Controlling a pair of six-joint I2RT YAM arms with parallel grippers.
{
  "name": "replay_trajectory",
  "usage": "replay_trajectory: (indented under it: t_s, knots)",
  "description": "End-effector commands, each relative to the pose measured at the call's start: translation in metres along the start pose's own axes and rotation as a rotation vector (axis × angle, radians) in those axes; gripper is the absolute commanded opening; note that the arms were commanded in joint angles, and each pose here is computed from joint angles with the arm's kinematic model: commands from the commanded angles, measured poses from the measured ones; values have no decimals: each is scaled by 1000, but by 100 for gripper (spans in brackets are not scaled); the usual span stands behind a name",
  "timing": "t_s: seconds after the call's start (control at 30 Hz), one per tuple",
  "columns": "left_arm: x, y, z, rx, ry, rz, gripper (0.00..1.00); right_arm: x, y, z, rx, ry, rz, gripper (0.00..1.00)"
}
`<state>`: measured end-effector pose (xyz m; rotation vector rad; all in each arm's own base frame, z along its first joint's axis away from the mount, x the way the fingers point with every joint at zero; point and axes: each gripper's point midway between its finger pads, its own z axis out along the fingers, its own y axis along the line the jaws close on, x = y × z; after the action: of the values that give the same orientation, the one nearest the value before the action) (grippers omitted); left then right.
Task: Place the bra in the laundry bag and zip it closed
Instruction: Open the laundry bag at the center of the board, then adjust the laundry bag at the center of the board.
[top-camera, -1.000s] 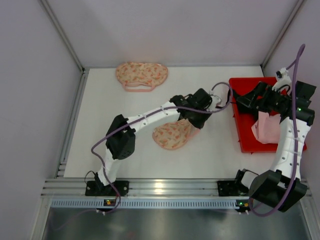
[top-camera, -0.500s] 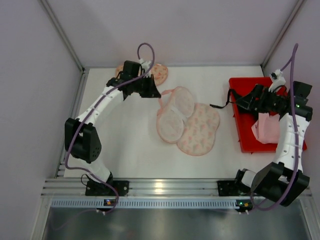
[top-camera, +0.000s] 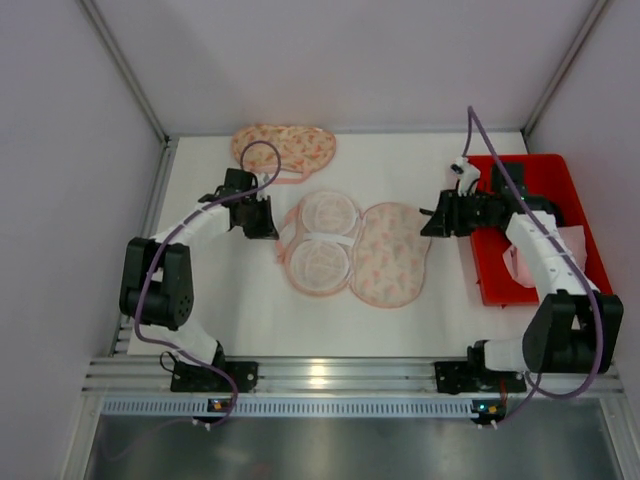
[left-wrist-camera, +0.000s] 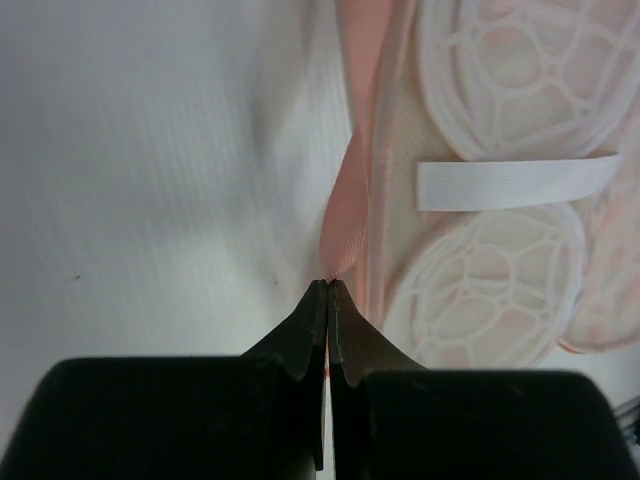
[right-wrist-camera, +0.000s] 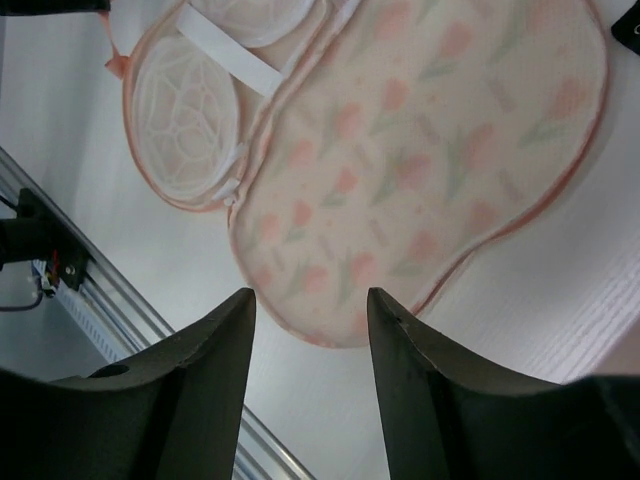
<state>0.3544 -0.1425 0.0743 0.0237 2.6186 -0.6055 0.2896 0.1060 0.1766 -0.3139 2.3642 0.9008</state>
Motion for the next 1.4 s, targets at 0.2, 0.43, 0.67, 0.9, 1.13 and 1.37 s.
replay_trajectory:
  t_s: [0.2, 0.43, 0.67, 0.9, 1.13, 1.37]
  knots:
    - [-30, 34, -17, -107, -149, -31, 19, 4, -7, 77, 15, 157, -145, 34]
    - [-71, 21, -66, -94, -306, 91, 79, 12, -26, 110, 101, 226, -177, 33]
    - [-57, -19, -30, 101, -205, 77, 69, 19, -44, 140, 152, 272, -176, 34]
    - [-20, -56, 27, 205, -137, 44, 63, 22, -81, 174, 223, 322, -185, 34]
    - [-14, -29, 80, 60, -81, -30, 52, -12, -111, 186, 360, 256, -233, 34]
    - [-47, -27, 106, 56, -108, -26, 51, -29, -132, 191, 432, 252, -206, 33]
